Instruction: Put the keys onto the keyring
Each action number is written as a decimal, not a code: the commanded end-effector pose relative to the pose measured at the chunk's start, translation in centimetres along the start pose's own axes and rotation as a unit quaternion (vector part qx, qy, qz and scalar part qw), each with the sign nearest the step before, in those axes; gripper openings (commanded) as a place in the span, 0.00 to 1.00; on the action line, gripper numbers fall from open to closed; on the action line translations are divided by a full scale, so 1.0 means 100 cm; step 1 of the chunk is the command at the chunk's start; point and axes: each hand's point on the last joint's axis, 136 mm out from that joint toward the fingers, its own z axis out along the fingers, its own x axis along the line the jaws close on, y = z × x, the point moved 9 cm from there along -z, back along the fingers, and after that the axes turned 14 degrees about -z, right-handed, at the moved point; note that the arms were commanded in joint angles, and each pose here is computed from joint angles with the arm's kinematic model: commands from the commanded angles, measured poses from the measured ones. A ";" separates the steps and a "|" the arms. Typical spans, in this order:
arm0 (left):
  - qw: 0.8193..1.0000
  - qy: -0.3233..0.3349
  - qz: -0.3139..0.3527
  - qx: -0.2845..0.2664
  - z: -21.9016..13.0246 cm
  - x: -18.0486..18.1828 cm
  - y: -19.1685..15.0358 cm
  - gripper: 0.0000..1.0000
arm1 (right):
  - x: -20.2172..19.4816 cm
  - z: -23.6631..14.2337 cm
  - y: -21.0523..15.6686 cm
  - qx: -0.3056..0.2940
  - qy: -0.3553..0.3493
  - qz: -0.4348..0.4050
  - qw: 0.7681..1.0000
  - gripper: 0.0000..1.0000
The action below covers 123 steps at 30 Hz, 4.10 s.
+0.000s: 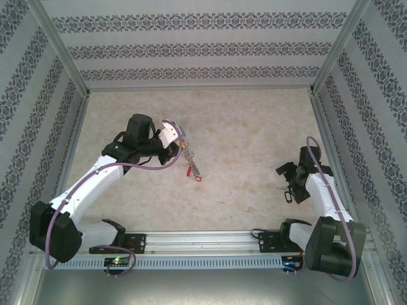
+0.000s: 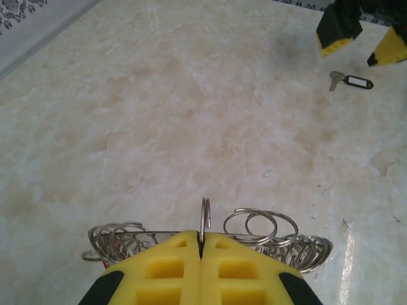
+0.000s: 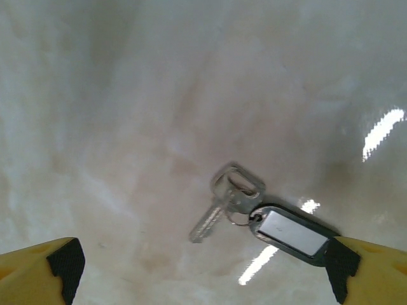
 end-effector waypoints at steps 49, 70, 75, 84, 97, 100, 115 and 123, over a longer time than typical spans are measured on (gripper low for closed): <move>0.998 -0.034 -0.007 -0.044 -0.012 -0.009 0.015 0.00 | 0.048 0.019 -0.009 0.023 -0.175 -0.248 0.953 0.35; 0.998 -0.046 -0.004 -0.046 -0.016 -0.013 0.018 0.00 | 0.053 0.044 -0.005 0.038 -0.181 -0.232 0.955 0.27; 0.997 -0.057 -0.008 -0.053 -0.016 -0.014 0.020 0.00 | 0.054 0.044 -0.004 0.033 -0.173 -0.232 0.957 0.25; 0.997 -0.060 -0.011 -0.052 -0.015 -0.014 0.020 0.00 | 0.054 0.041 -0.003 0.026 -0.163 -0.230 0.959 0.12; 0.997 -0.058 -0.010 -0.051 -0.015 -0.014 0.019 0.00 | 0.058 0.034 -0.006 0.017 -0.105 -0.239 0.965 0.00; 0.997 -0.058 -0.009 -0.049 -0.014 -0.013 0.018 0.00 | 0.068 0.032 -0.013 0.011 -0.010 -0.264 0.964 0.00; 0.997 -0.058 -0.013 -0.048 -0.011 -0.011 0.016 0.00 | 0.136 0.046 -0.049 0.027 0.223 -0.392 0.892 0.00; 0.997 -0.057 -0.013 -0.049 -0.012 -0.011 0.017 0.00 | 0.144 0.061 -0.054 0.042 0.179 -0.442 0.878 0.00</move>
